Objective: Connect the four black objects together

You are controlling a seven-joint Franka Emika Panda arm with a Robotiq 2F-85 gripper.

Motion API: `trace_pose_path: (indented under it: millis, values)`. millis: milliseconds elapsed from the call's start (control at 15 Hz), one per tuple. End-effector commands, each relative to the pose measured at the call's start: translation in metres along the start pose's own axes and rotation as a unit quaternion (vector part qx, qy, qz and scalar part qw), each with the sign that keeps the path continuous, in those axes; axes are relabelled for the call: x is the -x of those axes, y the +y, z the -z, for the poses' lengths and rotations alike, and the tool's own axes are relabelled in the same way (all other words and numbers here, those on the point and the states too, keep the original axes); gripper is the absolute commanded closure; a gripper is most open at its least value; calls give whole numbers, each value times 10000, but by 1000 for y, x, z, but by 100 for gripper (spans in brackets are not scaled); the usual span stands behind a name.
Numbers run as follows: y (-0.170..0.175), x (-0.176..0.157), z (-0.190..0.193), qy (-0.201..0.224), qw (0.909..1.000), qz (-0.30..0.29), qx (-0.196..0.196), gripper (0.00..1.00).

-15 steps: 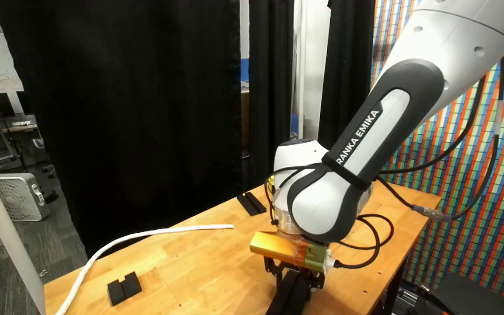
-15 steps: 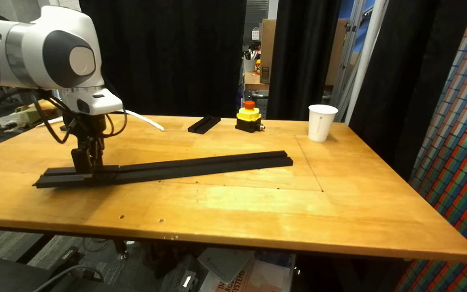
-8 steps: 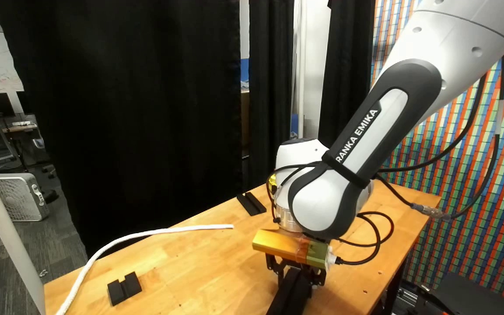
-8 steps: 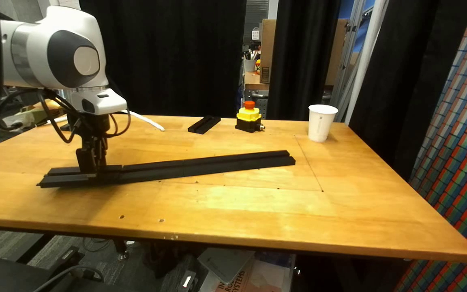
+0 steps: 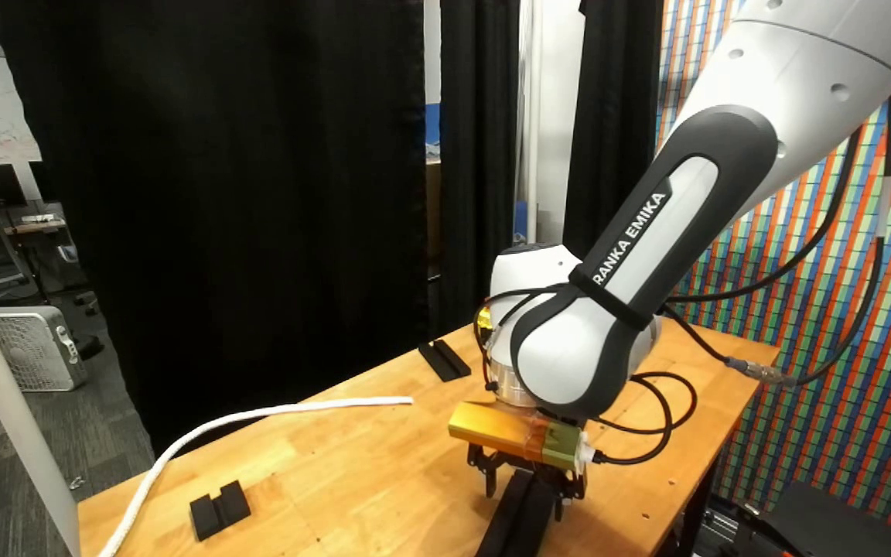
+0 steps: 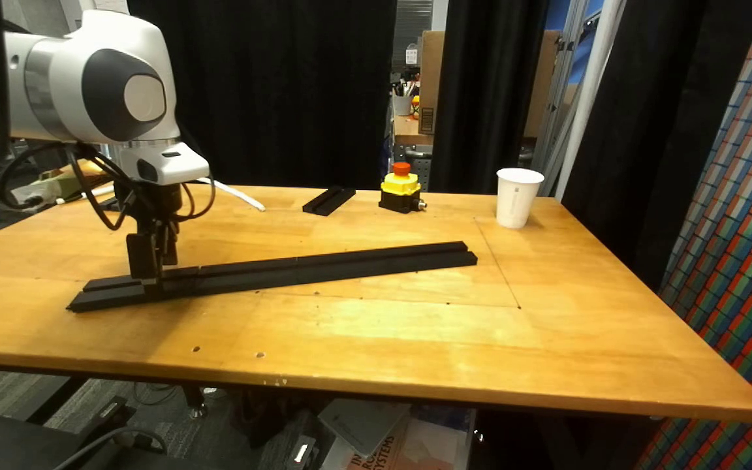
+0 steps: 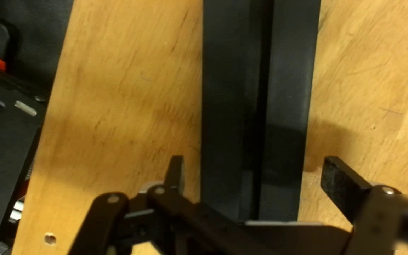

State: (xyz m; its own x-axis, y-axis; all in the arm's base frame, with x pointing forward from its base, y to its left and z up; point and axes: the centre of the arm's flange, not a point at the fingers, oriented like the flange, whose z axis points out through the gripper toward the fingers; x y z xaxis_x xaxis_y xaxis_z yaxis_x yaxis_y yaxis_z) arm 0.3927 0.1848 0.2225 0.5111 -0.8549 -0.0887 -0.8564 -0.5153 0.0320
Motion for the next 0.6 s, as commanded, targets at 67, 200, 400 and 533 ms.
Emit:
trace_pose_path:
  millis: [67, 200, 400, 533]
  values:
    - [2, -1, 9, -27, 9999, -45, -94, 0]
    - [2, 0, 9, -18, 9999, -87, -115, 0]
    - [1, 1, 9, 2, 9997, -180, -149, 0]
    - [1, 1, 8, -7, 9993, -326, -170, 0]
